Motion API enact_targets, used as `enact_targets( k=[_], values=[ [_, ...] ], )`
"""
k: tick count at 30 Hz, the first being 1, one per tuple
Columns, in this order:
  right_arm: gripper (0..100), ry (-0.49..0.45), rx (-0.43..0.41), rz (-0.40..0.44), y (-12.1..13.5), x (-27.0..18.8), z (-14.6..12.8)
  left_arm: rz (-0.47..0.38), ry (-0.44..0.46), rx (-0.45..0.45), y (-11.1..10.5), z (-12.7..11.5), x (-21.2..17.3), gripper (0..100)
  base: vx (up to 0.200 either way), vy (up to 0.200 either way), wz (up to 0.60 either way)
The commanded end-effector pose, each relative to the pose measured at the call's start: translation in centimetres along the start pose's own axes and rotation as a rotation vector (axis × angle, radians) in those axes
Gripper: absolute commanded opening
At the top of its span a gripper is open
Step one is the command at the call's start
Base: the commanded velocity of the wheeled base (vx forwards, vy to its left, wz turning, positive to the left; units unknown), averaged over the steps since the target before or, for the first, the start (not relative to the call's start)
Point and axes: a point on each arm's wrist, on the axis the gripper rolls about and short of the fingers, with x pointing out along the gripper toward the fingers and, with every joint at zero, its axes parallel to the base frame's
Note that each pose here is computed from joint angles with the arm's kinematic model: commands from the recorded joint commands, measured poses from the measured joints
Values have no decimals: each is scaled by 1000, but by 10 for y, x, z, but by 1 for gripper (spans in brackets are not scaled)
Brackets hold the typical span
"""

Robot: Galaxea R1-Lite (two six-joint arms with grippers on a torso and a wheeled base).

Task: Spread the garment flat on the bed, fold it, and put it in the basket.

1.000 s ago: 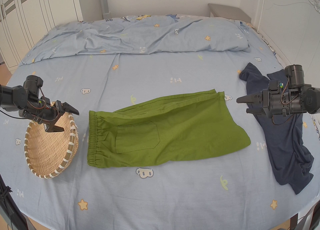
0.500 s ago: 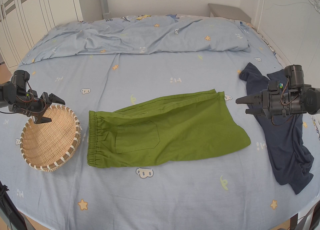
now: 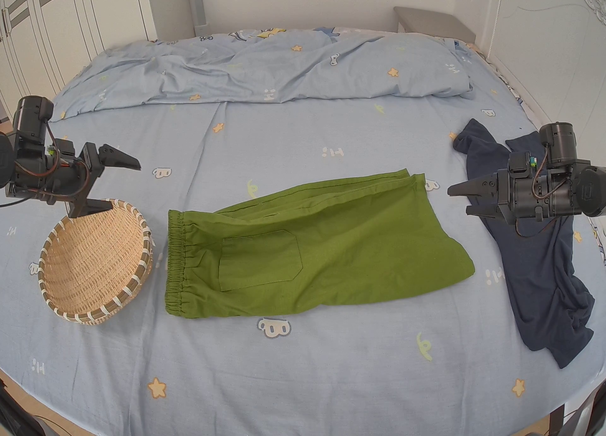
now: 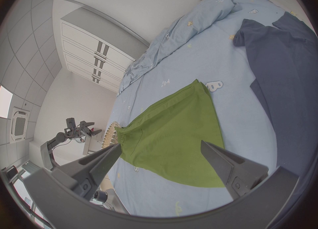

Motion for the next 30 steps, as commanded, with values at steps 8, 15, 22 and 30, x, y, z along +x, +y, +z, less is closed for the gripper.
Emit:
enact_targets(
  k=[8,15,22,30],
  values=[
    [100,-2,0,12,0,-2,1,-6,316,10,-9,-76,57,100,0,0,0],
    [100,-2,1,13,0,-2,1,60,314,12,10,-84,77,100,0,0,0],
    [100,0,2,14,0,-2,0,120,233,24,21,-70,67,100,0,0,0],
    [100,2,3,15,0,-1,0,155,177,13,39,-52,59,100,0,0,0]
  ],
)
